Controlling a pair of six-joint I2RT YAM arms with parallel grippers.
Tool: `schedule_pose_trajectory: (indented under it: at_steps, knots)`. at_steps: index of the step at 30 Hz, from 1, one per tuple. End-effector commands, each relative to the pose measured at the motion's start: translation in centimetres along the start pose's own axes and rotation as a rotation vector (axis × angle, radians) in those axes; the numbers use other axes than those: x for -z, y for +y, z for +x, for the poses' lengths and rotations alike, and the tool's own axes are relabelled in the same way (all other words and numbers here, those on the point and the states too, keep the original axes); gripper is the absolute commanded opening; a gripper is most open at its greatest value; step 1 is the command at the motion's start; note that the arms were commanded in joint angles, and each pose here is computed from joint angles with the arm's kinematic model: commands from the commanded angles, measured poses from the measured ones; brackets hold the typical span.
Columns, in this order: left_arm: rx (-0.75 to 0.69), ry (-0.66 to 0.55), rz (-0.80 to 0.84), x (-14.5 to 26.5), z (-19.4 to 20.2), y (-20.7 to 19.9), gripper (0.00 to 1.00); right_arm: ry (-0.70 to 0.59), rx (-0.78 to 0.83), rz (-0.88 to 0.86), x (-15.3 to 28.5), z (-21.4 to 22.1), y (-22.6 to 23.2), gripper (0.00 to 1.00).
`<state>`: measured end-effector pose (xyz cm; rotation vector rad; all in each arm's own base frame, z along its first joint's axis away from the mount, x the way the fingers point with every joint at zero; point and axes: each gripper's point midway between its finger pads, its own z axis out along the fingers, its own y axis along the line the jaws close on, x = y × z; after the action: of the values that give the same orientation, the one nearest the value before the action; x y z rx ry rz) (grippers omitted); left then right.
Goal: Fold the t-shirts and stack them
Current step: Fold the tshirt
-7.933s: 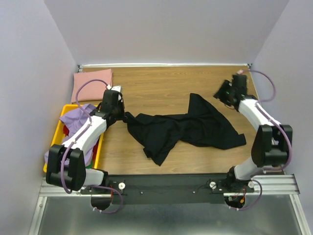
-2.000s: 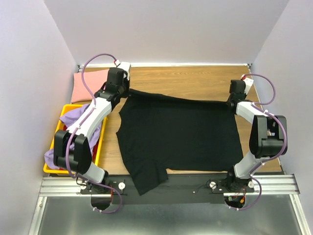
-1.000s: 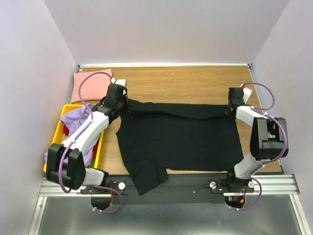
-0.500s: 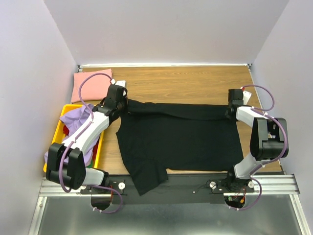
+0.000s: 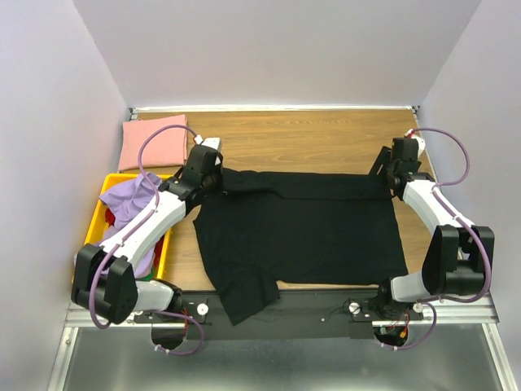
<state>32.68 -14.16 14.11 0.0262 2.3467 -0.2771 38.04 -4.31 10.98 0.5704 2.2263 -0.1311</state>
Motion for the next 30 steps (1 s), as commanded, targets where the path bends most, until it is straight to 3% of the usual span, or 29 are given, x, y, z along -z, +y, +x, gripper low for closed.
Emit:
schedule_pose_trajectory:
  at_steps: [1, 17, 30]
  knots:
    - [0.027, 0.025, 0.01, 1.4, 1.2, -0.7, 0.0, 0.031, 0.014, -0.095, 0.8, 0.1, 1.4, 0.8]
    - [0.117, 0.073, 0.07, 2.4, 5.2, -3.5, 0.0, 0.066, 0.063, -0.237, 0.9, 1.8, 4.2, 0.8]
    - [0.158, 0.109, -0.02, 0.7, 9.0, -1.2, 0.01, 0.1, 0.05, -0.245, 0.1, 3.1, 4.4, 0.81]
